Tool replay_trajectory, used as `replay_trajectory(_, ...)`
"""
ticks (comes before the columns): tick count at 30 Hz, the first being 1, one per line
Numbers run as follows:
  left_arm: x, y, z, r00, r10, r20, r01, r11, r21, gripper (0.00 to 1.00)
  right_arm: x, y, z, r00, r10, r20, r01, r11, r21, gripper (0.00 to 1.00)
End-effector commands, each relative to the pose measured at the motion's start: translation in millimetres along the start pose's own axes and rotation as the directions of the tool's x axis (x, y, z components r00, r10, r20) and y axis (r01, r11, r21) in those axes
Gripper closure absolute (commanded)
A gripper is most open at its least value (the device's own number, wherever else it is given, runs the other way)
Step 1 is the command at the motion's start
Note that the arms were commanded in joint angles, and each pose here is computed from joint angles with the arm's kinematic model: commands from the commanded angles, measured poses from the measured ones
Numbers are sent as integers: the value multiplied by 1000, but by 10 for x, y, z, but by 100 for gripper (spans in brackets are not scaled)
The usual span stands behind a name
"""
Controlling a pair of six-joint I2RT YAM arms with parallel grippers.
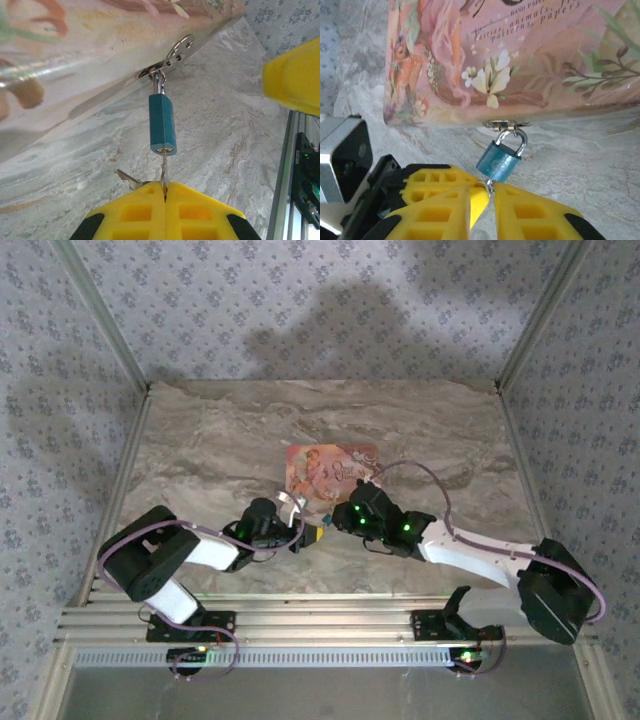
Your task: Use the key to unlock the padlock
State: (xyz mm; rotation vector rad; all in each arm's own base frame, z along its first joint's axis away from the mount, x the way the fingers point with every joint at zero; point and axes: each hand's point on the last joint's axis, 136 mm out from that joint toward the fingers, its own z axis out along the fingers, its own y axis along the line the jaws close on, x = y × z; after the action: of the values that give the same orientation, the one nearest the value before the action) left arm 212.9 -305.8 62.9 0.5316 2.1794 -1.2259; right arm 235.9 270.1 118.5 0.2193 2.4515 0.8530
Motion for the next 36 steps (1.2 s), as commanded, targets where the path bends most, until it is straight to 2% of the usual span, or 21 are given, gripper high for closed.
replay_trajectory(1, -182, -139, 62, 996, 71, 52, -73, 997, 38, 100, 37, -201, 39, 998, 51, 31, -53, 996, 73, 65)
replay_trajectory(3, -165, -148, 78, 996, 76, 48, -78, 996, 38, 100, 53, -214, 83, 996, 85, 42, -88, 994, 66, 55)
replay_trajectory(7, -132, -149, 97, 996, 80, 41, -82, 996, 34, 100, 77, -220, 185, 990, 129, 60, -133, 989, 62, 49)
replay_trajectory(14, -124, -167, 101, 996, 86, 40, -87, 995, 37, 100, 92, -255, 316, 982, 172, 72, -177, 982, 70, 49)
replay_trajectory(36, -97, -183, 112, 995, 96, 31, -98, 994, 40, 100, 113, -212, 515, 984, 171, 38, -174, 981, 87, 52)
